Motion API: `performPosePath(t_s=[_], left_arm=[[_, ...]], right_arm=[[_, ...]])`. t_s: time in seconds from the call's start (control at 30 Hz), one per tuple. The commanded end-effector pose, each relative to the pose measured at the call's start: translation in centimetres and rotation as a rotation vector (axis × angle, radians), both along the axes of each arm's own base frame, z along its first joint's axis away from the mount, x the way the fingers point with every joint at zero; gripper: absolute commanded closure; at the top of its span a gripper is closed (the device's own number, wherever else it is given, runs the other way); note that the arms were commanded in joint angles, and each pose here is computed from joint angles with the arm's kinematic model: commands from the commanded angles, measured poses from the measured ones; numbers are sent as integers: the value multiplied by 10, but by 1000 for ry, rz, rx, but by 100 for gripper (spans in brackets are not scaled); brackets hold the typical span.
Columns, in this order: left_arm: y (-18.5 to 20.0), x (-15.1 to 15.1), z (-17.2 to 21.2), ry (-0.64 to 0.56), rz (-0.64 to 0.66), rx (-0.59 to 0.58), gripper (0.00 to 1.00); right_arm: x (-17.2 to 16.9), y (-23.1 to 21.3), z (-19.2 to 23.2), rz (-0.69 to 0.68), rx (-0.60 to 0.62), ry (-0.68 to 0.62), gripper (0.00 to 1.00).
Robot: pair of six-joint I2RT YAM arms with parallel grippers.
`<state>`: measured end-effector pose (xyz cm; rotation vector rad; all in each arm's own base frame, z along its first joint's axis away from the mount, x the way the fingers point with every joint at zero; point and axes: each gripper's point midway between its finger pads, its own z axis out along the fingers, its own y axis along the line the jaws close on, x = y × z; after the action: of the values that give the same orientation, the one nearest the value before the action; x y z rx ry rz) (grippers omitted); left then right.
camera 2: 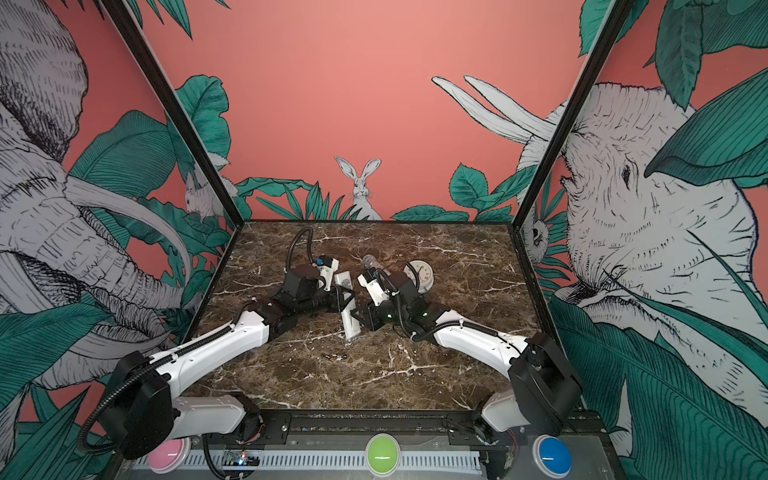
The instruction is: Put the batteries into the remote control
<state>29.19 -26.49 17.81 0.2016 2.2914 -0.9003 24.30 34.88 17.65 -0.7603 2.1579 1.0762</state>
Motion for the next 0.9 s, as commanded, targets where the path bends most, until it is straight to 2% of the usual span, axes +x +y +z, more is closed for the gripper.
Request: performPosePath(t_s=[0.0,0.3,0.57,0.87], left_arm=[[-3,4,9,-26,1,-34,100],[-3,3,10,-25,-3,-37,100],[-3,3,10,-24,-1,-41,100],[-5,3,10,-24,-6,-45,100]], right_arm=[[-1,5,-1,13,26,8,68],[1,7,-4,7,33,28,57],[4,10,-6,0,32,32,53],[7,15,-7,8,36,35,58]])
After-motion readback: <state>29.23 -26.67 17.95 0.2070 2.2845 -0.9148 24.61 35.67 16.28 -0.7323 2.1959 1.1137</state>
